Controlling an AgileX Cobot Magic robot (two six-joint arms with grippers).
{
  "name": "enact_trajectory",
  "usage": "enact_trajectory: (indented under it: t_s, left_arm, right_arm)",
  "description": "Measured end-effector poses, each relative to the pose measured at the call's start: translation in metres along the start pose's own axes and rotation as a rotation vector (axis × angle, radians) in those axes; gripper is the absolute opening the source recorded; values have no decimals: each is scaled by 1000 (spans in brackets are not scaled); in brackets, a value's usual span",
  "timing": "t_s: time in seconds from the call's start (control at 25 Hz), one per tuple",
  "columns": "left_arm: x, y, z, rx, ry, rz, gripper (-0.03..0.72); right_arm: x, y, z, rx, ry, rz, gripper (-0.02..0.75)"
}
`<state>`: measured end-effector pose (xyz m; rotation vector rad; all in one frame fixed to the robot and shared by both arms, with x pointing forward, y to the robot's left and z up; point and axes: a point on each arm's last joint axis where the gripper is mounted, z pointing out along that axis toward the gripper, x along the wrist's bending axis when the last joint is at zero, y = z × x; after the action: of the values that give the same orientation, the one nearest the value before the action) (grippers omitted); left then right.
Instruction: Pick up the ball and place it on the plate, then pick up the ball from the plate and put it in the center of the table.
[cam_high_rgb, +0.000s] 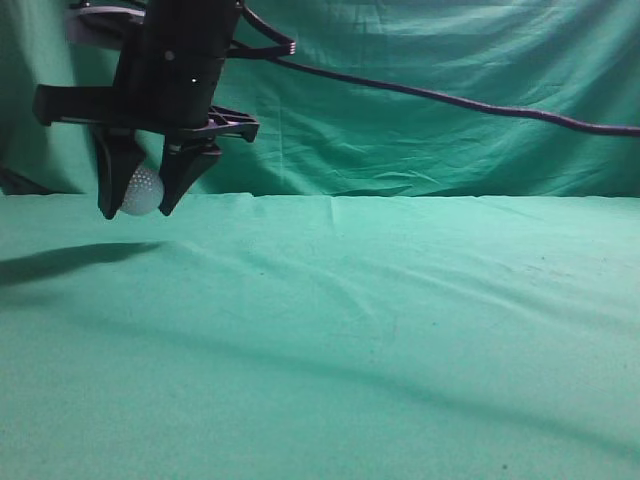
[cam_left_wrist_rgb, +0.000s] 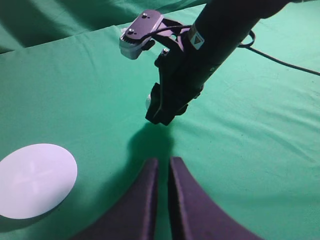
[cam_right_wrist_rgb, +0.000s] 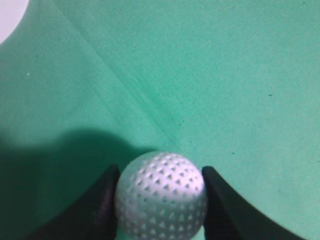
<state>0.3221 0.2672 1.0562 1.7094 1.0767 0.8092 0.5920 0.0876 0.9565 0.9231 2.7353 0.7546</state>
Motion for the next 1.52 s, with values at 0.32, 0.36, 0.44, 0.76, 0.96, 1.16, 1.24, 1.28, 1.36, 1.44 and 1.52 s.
enact_trajectory:
  t_s: [0.32, 0.36, 0.44, 0.76, 0.96, 1.16, 1.24, 1.28, 1.36, 1.44, 1.52]
  left_arm:
    - [0, 0, 0, 0, 0, 0, 48]
    - [0, 0, 0, 0, 0, 0, 48]
    - [0, 0, 0, 0, 0, 0, 48]
    - [0, 0, 0, 0, 0, 0, 48]
    - [0, 0, 0, 0, -4, -9, 48]
    - [-2, 0, 0, -2, -17, -37, 48]
    - [-2, 0, -2, -13, -22, -50, 48]
    - [-2, 1, -5, -29, -22, -49, 48]
    - [-2, 1, -12, -55, -22, -48, 48]
    - [-3, 1, -20, -85, -22, -47, 48]
    - [-3, -2, -30, -105, -25, -46, 48]
  right_arm:
    - [0, -3, 10, 5, 0, 3, 515]
    - [0, -3, 10, 5, 0, 3, 532]
    - [0, -3, 10, 5, 0, 3, 515]
    - [2, 18, -65, 2, -2, -17, 515]
    - [6, 20, -154, 30, -26, -3, 289]
    - [10, 18, -231, -66, -43, 24, 0]
    - [12, 16, -261, -123, -48, 35, 0]
    - [13, 15, -275, -150, -49, 42, 0]
    - [15, 8, -309, -214, -51, 54, 0]
    - [18, -3, -341, -267, -53, 60, 0]
    - [21, -16, -368, -308, -54, 63, 0]
